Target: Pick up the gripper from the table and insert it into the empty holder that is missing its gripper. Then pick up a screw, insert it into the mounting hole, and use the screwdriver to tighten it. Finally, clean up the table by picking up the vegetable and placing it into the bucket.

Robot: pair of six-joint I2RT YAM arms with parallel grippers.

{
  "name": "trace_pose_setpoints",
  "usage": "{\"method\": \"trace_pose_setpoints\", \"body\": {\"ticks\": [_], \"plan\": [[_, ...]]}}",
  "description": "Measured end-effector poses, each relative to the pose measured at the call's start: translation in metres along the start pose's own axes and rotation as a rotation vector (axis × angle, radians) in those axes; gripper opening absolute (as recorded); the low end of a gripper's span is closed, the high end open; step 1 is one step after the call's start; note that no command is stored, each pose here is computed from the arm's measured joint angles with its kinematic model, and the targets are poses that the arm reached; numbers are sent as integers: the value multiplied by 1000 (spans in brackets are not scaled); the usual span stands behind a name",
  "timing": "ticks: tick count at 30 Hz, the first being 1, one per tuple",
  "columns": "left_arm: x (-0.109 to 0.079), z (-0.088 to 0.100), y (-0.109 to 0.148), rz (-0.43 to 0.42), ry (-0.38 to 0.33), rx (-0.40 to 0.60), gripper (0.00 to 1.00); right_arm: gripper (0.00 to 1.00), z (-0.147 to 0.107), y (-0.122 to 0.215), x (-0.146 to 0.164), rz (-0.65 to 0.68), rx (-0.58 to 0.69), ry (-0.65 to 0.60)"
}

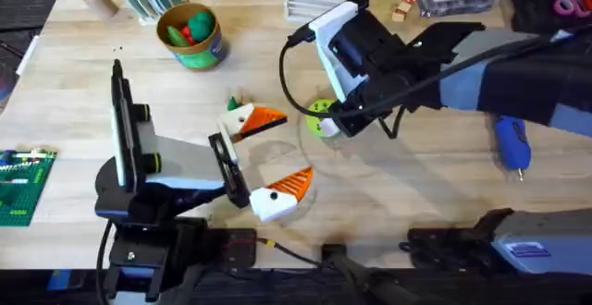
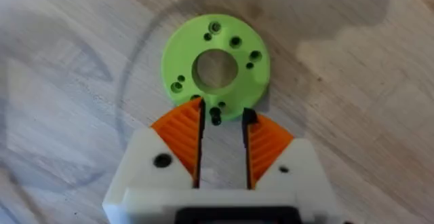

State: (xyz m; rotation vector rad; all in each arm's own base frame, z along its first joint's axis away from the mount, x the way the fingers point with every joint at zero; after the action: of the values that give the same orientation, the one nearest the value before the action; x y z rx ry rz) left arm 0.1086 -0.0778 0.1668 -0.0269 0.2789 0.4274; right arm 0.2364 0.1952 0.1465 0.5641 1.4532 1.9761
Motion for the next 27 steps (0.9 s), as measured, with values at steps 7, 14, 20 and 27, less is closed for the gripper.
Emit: {"method": "trace_pose_setpoints", "body": {"ticks": [7, 14, 20, 27], "plan": [[0, 0, 0, 0, 0, 0, 993, 353, 0, 0, 0, 0, 0, 0], [0, 0, 0, 0, 0, 0, 992, 348, 0, 0, 0, 0, 0, 0], [0, 0, 0, 0, 0, 0, 993, 294, -1, -6, 0, -2, 23, 0], [0, 0, 0, 0, 0, 0, 992, 220, -1, -6, -1, -9, 25, 0]]}}
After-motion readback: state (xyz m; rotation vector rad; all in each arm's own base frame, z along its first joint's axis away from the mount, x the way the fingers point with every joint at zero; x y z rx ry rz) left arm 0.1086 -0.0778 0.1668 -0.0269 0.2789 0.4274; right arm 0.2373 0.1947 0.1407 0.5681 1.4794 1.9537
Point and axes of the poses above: each hand's point on the last joint's axis, 136 mm out from that joint toward the fingers, its own y axis back along the fingers, its own x axis along the line the jaws close on, z = x × y, the point moved 9 cm from there along y, back along the fingers, and after that the axes turned 10 degrees about y, right-handed, at the moved point
